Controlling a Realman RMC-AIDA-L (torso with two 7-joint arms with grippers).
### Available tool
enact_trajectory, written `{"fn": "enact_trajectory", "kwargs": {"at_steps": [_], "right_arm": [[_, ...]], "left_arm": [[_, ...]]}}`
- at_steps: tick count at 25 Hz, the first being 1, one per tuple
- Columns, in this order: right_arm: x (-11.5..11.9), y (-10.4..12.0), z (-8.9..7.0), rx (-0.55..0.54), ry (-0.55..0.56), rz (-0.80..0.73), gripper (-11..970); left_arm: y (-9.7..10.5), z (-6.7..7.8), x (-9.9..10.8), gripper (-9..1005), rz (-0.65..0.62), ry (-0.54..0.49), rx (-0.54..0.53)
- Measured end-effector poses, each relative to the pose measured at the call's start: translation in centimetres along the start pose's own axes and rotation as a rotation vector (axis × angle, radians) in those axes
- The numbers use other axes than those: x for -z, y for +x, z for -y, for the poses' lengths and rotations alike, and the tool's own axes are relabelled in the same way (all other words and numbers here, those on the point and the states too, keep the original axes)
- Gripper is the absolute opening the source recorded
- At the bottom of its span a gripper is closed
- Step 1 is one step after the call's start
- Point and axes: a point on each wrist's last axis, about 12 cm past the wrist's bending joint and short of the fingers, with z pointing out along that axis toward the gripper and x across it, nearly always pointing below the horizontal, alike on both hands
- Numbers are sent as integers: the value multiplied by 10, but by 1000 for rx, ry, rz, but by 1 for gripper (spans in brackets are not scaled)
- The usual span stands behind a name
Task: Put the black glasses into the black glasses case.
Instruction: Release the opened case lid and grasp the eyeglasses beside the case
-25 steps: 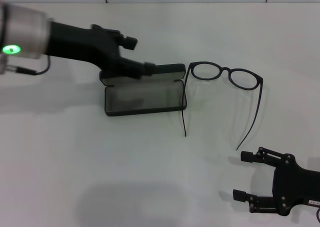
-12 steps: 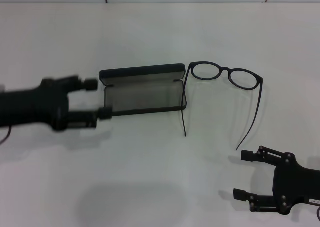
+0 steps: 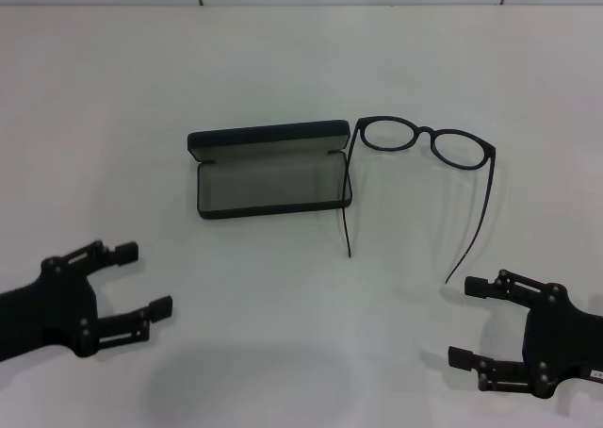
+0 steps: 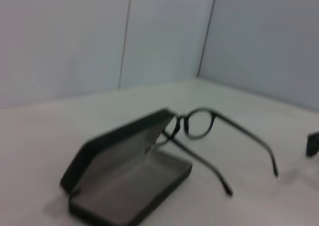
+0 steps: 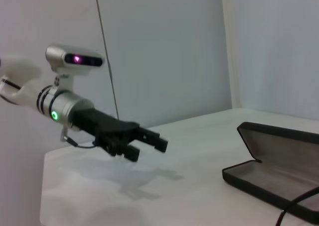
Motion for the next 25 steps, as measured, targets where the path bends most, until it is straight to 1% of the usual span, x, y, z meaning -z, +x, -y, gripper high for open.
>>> {"fn": "enact_trajectory", "kwargs": {"at_steps": [2,6,10,13,14,15,19,20,21,25], "right_arm": [[0,0,0,-3,1,0,850],[2,-4,4,-12,21,15,850],[8,-23,21,-45,38,28,850],[12,-46,38,-61,33,-5,850],[12,-46,38,-61,33,-5,850],[12,-63,52,-76,36,-68,850],[3,-97,79,-107,65,-220,850],[-4,-116,93,-114,76,-307,850],[-4,-116,93,-114,76,-307,850],[-20,-149,114,-99,95,-446,850]], "left_arm": [[4,0,0,875,-22,-8,3],[3,-1,-2,872,-21,-6,6],[2,0,-2,869,-17,0,6],[3,0,-2,867,-17,1,7],[3,0,-2,866,-17,2,7],[2,0,-3,866,-17,4,8],[2,0,-3,863,-16,7,8],[2,0,-3,862,-16,8,8],[2,1,-3,861,-15,11,7],[-1,0,-5,859,-9,22,1]]}}
